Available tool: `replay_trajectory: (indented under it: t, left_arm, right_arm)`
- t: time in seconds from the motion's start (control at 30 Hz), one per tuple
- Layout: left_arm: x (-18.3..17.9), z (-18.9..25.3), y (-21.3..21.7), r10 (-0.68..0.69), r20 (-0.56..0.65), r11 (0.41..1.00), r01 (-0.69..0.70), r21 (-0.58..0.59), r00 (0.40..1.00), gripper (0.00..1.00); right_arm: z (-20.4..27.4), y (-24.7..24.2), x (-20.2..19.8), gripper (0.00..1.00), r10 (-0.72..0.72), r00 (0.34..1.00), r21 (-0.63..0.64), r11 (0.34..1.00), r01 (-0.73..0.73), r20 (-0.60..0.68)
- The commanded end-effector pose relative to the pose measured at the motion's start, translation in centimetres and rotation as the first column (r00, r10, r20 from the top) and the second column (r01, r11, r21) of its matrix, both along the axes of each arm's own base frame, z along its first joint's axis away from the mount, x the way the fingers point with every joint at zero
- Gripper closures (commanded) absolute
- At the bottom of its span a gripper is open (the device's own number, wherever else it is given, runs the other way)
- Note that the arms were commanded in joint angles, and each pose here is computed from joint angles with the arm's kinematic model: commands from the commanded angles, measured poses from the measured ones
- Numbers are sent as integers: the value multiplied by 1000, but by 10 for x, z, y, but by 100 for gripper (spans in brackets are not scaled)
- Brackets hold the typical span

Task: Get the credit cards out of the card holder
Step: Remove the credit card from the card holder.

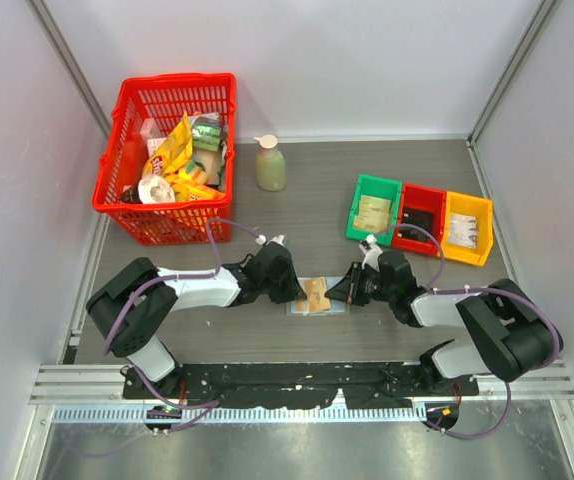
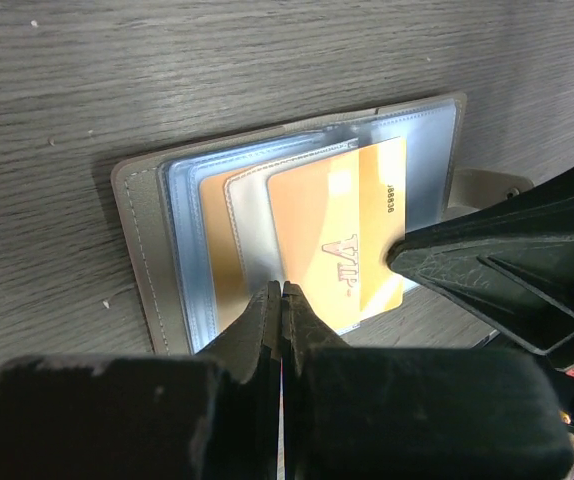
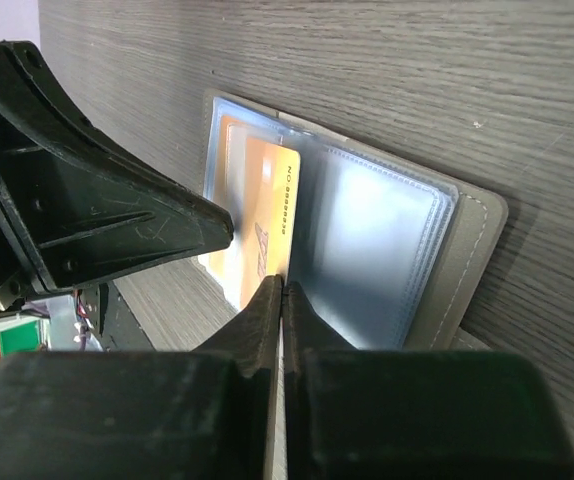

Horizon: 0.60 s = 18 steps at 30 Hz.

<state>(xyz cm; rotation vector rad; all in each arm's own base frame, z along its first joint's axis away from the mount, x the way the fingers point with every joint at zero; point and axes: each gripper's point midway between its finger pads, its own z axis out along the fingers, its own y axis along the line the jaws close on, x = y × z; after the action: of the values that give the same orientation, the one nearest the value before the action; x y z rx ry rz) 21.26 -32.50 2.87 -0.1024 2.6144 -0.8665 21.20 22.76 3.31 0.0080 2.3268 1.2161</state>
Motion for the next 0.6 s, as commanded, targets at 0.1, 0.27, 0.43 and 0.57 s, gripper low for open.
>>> replay_trajectory:
  t: [0.1, 0.27, 0.43, 0.57]
  left_arm:
    - [-17, -32, 24, 22, -66, 995, -15, 97, 998, 100]
    - [-16, -30, 22, 26, -62, 996, -21, 86, 998, 100]
    - [-17, -31, 21, 29, -71, 997, -24, 76, 997, 100]
    - [-19, -31, 24, 35, -73, 996, -29, 86, 997, 100]
  right_arm:
    - [-6, -1, 2, 78, 30, 1000, -44, 999, -29, 0]
    - [-8, 4, 1, 68, 40, 999, -5, 999, -40, -16]
    - [-12, 5, -1, 71, 46, 999, -3, 999, -46, -29]
    - [-12, 3, -1, 94, 46, 999, -15, 999, -46, -23]
